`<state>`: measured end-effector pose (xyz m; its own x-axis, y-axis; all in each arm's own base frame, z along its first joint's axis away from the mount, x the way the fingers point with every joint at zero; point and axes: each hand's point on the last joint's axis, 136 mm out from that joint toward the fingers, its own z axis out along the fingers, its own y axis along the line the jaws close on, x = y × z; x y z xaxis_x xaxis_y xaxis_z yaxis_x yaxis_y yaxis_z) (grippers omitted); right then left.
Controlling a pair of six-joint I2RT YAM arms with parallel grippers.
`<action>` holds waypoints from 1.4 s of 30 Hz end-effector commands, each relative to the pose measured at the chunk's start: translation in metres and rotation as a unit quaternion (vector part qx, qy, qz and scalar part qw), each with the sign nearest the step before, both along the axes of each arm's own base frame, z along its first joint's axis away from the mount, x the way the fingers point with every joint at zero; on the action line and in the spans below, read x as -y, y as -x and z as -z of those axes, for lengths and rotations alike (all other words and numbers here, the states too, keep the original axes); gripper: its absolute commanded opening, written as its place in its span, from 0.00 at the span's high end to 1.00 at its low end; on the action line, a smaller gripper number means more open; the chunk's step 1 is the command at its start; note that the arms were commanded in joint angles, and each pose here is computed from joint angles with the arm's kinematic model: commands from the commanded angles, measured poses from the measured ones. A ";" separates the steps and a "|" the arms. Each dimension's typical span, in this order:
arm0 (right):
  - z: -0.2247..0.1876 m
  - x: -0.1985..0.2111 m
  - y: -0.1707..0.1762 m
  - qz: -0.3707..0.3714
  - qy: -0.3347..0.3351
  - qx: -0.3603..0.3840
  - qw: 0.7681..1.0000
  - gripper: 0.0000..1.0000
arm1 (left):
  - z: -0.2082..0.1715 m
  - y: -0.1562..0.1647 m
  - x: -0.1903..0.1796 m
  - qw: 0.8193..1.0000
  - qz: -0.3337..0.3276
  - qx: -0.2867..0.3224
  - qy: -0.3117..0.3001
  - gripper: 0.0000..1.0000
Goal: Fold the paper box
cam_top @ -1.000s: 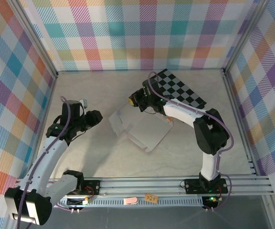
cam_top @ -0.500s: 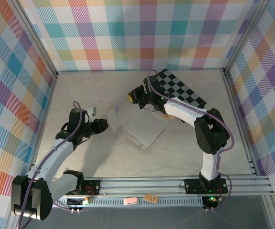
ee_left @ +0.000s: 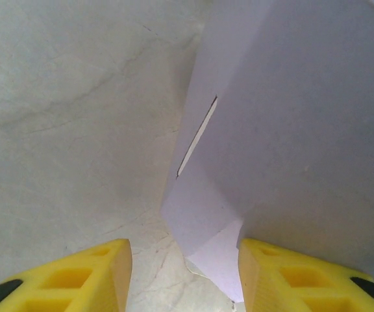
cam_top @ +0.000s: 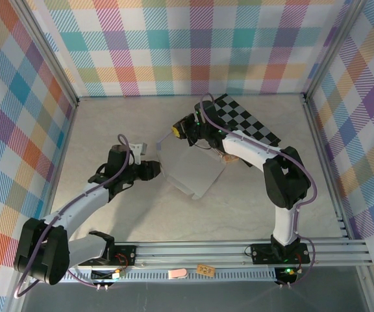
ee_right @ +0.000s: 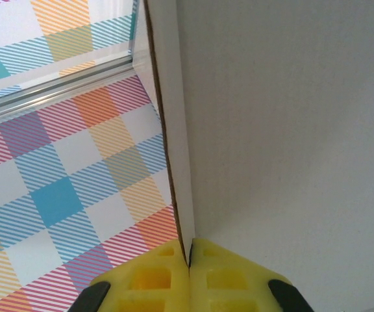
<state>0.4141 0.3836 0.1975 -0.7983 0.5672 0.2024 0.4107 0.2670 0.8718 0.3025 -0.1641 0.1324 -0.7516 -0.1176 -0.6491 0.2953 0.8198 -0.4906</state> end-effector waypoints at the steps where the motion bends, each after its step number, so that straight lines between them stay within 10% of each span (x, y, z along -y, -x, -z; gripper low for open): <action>1: -0.001 -0.007 0.000 -0.006 -0.007 -0.012 1.000 1.00 | -0.020 -0.015 0.010 0.999 0.012 0.050 0.000 0.52; 42: 0.016 -0.018 0.042 -0.114 -0.142 0.193 0.964 1.00 | 0.039 0.000 -0.002 0.996 -0.027 0.055 -0.064 0.46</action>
<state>0.3843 0.3948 0.1673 -0.9115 0.4063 0.0645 0.1137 0.0980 0.9887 0.2957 -0.1552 0.0814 -0.7228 -0.0519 -0.6891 0.2685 0.8977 -0.3493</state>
